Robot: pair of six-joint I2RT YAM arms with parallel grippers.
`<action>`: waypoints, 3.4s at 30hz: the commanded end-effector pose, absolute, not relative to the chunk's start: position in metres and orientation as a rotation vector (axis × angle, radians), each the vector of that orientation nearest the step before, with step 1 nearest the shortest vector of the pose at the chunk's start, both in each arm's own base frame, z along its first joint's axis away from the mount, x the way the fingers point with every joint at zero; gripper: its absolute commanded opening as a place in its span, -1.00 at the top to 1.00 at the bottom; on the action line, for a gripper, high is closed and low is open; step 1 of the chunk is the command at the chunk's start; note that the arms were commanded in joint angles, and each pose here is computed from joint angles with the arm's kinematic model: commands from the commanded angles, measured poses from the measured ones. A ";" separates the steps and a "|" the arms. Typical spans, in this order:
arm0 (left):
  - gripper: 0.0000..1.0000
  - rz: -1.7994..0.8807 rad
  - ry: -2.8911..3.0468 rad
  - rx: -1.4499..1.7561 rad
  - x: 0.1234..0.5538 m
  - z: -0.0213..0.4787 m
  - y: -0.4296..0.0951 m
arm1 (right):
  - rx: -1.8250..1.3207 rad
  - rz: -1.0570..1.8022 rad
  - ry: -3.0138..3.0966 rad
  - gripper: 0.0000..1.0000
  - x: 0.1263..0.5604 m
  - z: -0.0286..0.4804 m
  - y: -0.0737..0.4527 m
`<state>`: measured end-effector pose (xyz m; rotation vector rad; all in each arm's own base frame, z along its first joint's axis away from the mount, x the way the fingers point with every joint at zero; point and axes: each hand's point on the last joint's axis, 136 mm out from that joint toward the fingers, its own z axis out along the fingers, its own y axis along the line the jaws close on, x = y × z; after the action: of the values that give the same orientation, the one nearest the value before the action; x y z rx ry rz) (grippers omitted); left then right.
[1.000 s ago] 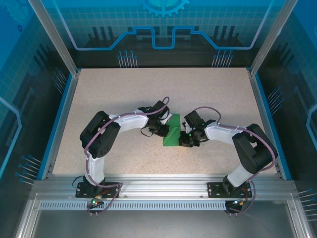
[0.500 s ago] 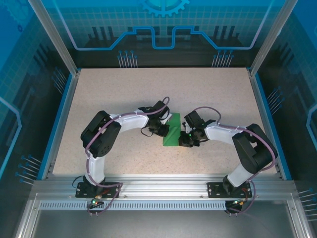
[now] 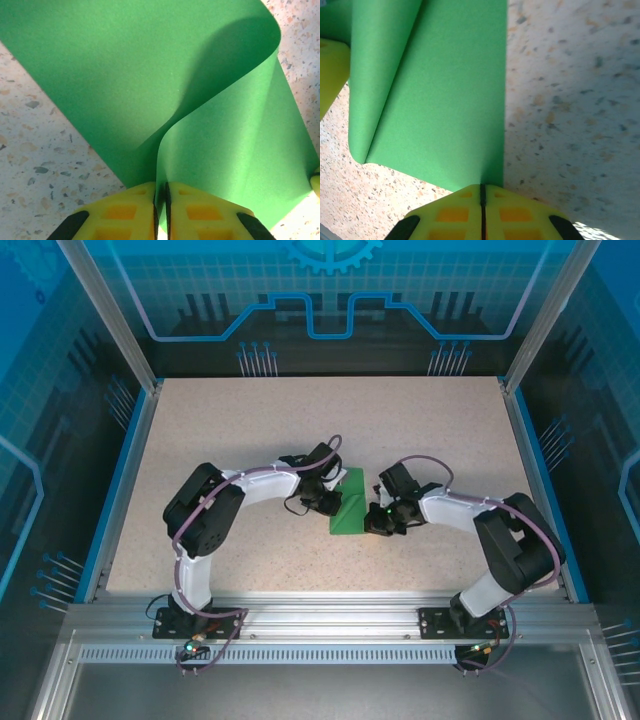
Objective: Fold a paper plane with a square sheet of paper (fold left side to right side)
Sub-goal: Fold the triangle a second time at the center of the table.
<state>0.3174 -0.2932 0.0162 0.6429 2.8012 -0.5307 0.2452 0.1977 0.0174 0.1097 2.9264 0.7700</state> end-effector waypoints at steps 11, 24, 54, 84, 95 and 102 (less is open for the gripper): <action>0.70 -0.514 2.873 0.684 0.301 -0.005 -0.287 | 0.155 1.123 2.589 0.86 0.308 0.065 0.235; 0.70 -0.513 2.876 0.704 0.299 -0.008 -0.292 | 0.111 1.142 2.641 0.88 0.326 0.045 0.265; 0.65 -0.496 2.885 0.728 0.298 -0.009 -0.294 | 0.129 0.895 2.814 0.88 0.300 -0.001 0.234; 0.39 -1.208 2.768 0.617 0.259 0.081 -0.333 | 0.144 0.891 2.836 0.89 0.295 -0.009 0.232; 0.40 -1.163 2.840 0.621 0.265 0.052 -0.339 | 0.149 0.890 2.849 0.88 0.293 -0.011 0.232; 0.40 -1.042 2.903 0.591 0.267 0.035 -0.328 | 0.150 0.876 2.857 0.89 0.292 -0.012 0.230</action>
<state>0.2681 -0.3311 0.0440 0.6028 2.8507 -1.0994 0.3119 0.2398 0.0125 0.1309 2.7485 0.9593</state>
